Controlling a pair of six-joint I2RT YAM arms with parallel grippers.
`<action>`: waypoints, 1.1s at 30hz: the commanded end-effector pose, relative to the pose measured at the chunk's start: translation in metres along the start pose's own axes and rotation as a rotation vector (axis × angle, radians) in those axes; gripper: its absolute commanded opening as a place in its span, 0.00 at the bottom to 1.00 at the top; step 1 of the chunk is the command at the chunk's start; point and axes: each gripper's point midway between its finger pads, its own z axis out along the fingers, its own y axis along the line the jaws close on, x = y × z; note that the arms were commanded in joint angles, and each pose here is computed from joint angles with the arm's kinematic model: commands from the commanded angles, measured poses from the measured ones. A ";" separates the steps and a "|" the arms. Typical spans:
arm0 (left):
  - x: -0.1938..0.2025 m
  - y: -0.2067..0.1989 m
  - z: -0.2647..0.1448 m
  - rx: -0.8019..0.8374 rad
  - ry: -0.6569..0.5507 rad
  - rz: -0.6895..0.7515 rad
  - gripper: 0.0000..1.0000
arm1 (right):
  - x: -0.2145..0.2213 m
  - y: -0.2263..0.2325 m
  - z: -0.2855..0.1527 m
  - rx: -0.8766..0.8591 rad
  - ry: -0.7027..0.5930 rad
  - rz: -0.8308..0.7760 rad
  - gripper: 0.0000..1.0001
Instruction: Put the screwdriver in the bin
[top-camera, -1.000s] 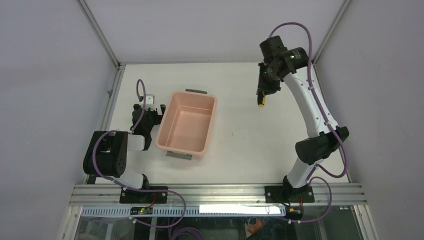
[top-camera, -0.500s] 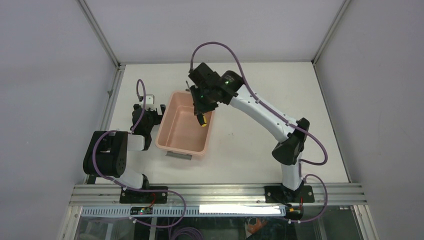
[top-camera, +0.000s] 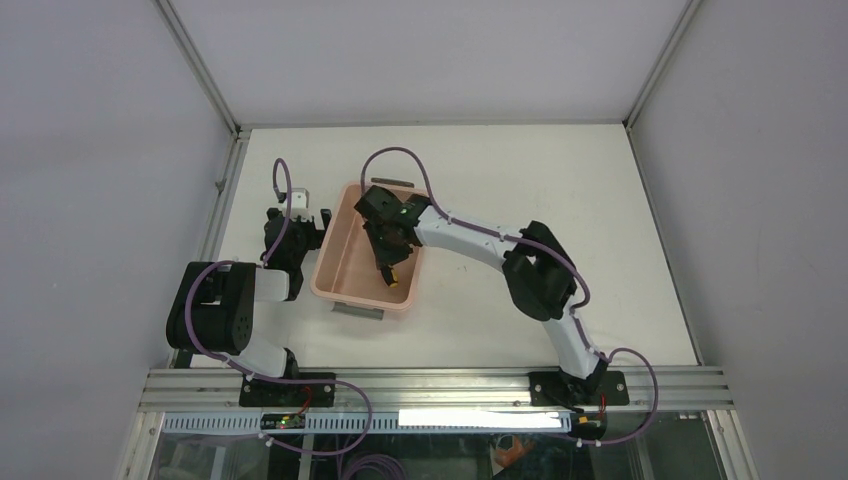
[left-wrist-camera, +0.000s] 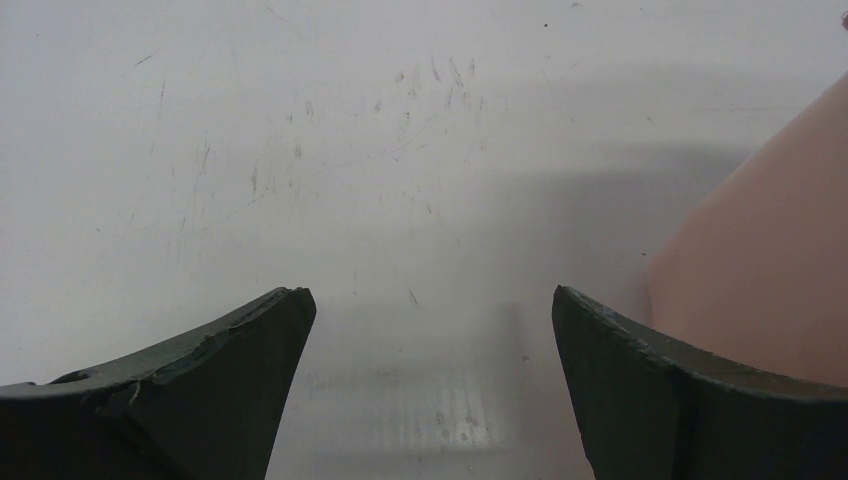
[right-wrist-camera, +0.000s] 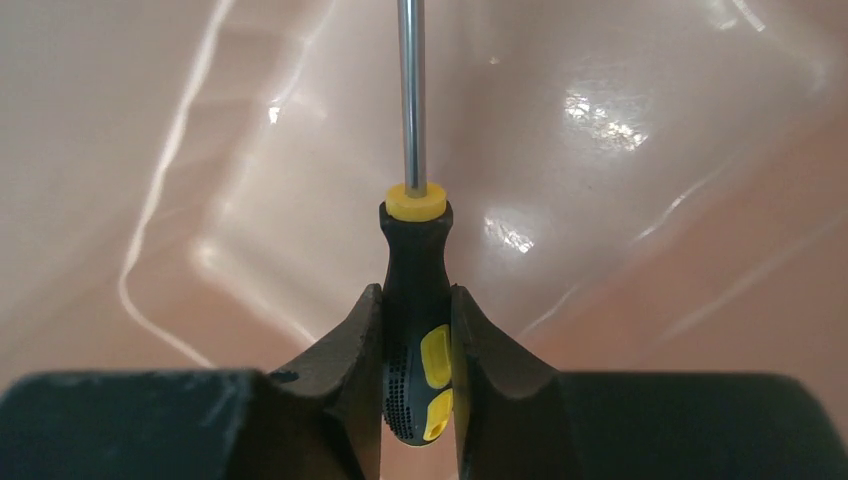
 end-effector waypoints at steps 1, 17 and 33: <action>-0.017 -0.006 -0.001 0.019 -0.055 -0.015 0.99 | -0.008 0.014 0.023 -0.048 -0.042 0.038 0.29; -0.017 -0.006 -0.001 0.018 -0.054 -0.015 0.99 | -0.069 0.015 -0.100 -0.043 -0.257 -0.073 0.74; -0.017 -0.006 -0.001 0.019 -0.054 -0.015 0.99 | -0.076 -0.222 -0.251 0.376 -0.388 0.132 0.99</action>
